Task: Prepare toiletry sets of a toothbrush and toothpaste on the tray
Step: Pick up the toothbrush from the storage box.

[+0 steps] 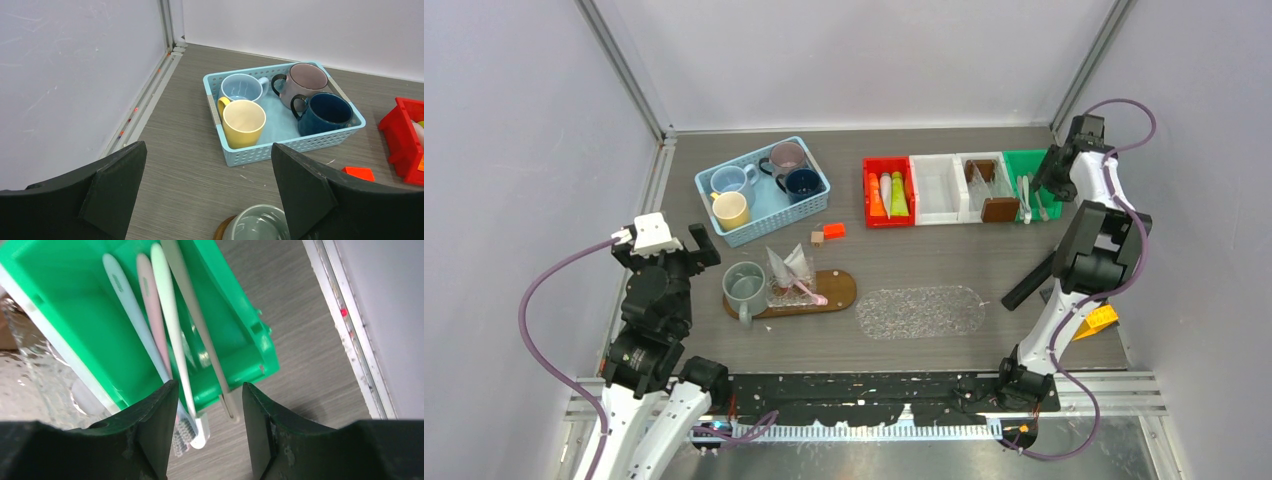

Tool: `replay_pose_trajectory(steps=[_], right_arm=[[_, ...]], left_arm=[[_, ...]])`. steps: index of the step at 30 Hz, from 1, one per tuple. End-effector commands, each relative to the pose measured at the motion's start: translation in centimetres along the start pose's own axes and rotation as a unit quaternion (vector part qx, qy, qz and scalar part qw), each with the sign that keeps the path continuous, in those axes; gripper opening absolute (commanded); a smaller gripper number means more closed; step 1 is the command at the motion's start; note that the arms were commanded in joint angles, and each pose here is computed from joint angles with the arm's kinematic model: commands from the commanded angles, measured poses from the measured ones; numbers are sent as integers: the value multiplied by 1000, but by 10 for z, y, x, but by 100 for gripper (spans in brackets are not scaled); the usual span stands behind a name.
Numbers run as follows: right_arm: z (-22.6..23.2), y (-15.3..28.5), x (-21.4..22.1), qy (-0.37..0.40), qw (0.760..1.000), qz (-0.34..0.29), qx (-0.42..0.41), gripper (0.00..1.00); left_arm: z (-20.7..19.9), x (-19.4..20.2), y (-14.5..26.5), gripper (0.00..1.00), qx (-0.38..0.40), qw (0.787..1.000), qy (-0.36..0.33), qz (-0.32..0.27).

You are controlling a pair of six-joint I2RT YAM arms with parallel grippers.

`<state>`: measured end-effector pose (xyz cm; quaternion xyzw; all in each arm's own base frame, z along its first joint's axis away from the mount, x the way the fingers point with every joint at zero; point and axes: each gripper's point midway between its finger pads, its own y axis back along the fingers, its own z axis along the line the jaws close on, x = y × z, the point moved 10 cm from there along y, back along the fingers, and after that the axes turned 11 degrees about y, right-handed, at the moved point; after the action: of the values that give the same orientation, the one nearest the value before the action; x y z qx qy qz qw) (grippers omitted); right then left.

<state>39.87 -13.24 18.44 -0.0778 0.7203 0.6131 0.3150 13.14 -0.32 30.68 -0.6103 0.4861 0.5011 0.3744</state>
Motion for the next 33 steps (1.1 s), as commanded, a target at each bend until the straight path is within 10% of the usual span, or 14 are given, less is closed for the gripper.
replay_pose_trajectory(steps=[1, 33], right_arm=[[0, 7, -28, 24, 999, -32, -22, 54], [4, -22, -40, 66, 996, -2, -62, 9]], left_arm=[[-2, -7, -2, 100, 0, 1000, 8, -24], [-4, -5, -4, 100, 7, 1000, 0, -16]])
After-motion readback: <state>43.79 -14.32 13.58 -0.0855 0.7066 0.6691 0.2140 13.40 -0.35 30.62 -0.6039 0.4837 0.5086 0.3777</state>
